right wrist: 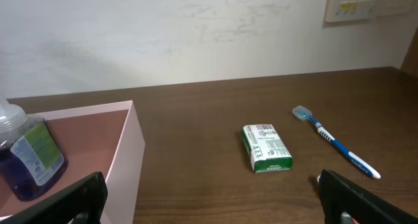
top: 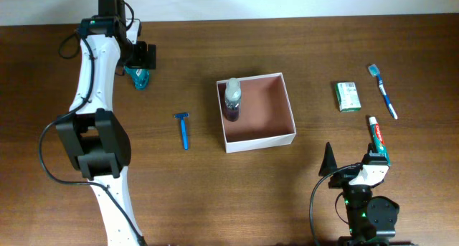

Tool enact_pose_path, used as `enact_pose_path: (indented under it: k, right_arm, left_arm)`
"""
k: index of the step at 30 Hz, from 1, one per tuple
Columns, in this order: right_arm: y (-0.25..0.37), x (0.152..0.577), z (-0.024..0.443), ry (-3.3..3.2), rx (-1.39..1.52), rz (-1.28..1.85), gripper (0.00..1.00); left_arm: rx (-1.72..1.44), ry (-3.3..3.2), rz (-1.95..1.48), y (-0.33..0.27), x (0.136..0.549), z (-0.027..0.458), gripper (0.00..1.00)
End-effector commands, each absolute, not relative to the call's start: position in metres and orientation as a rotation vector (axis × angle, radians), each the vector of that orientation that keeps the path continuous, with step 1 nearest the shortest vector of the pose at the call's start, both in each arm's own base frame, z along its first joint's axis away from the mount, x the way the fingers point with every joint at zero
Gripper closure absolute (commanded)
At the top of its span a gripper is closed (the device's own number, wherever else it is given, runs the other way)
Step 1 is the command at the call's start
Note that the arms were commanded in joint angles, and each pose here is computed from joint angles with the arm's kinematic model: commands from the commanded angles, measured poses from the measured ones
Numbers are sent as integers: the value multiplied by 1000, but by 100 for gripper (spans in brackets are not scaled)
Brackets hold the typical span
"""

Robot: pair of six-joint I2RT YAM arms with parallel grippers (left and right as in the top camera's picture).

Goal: Pack container
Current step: 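Lower and close the left gripper on the Listerine bottle cap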

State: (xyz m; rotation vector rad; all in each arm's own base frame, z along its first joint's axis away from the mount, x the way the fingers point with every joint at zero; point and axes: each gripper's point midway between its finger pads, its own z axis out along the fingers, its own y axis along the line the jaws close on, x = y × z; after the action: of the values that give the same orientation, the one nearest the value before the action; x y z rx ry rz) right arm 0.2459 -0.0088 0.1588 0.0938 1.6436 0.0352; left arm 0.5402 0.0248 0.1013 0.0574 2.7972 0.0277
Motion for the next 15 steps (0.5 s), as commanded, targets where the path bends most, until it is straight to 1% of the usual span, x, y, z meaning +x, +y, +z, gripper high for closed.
enact_pose_path:
  k: [1,3,4,6,15]
  right_arm:
    - [-11,246,156,1643,112,34,2]
    - [-11,246,156,1643,112,34,2]
    - [-11,246,156,1643,112,34,2]
    - [-11,246,156,1643,112,34,2]
    - [-11,246,156,1643,112,34,2]
  left_arm:
    - [83,2793,23,26,543,98,1]
    - [86,2788,24,26,544,98,2]
    - [88,2785,25,26,545,98,5]
    - [105,2776,29,26,547,99,7]
    - [132,2760,65,32,550,103,8]
